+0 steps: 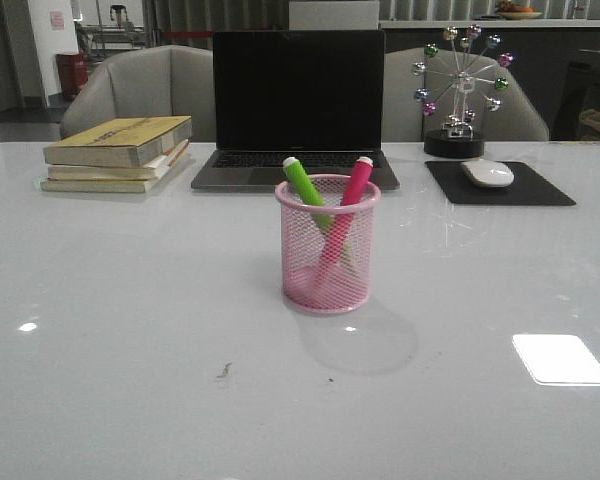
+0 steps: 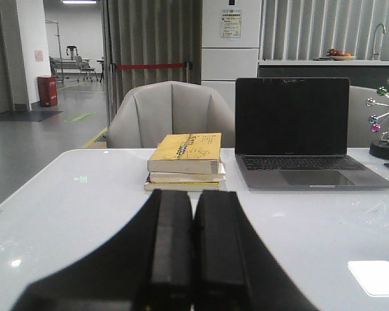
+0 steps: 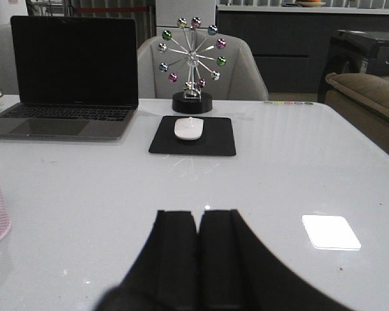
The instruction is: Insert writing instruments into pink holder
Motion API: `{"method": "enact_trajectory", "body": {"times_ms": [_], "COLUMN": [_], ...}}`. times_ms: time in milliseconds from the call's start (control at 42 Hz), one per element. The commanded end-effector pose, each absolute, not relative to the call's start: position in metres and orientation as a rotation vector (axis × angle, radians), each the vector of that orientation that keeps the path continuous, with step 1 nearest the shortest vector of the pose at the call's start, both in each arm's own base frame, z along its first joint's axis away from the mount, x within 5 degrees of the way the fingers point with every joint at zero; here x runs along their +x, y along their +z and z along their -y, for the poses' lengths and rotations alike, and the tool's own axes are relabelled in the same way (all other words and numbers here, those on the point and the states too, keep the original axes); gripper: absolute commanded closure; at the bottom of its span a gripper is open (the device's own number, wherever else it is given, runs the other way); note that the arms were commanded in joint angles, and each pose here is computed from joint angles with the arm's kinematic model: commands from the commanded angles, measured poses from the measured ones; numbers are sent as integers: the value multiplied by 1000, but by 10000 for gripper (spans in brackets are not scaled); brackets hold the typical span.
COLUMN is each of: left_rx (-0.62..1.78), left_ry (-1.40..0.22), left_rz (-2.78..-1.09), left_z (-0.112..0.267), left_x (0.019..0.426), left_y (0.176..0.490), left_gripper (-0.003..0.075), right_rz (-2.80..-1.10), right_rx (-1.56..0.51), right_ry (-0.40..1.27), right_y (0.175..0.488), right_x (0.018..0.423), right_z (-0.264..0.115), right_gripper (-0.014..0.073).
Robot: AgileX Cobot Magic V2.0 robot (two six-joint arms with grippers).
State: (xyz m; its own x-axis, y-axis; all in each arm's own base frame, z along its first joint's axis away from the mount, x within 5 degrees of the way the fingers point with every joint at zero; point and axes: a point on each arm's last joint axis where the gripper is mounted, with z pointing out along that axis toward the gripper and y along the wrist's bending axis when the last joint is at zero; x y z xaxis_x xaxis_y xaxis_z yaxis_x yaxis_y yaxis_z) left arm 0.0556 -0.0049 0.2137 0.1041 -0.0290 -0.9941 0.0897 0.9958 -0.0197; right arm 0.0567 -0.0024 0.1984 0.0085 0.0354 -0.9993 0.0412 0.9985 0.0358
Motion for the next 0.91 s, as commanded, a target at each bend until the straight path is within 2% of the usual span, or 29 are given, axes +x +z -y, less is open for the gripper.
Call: {"method": "enact_trajectory", "body": {"times_ms": [0,882], "left_rx": [40,40], "left_ry": [-95,-95], "left_rz": [-1365,-1365], "left_z": [5,5], "left_x": [53,53], "left_y": [221,221], "left_gripper": [623,623], "right_rz": [-1407,-1396], "right_rx": [44,7], "right_ry": [-10,9], "right_y": [213,214], "right_x": [54,54], "right_z": [2,0], "right_gripper": [517,517]}}
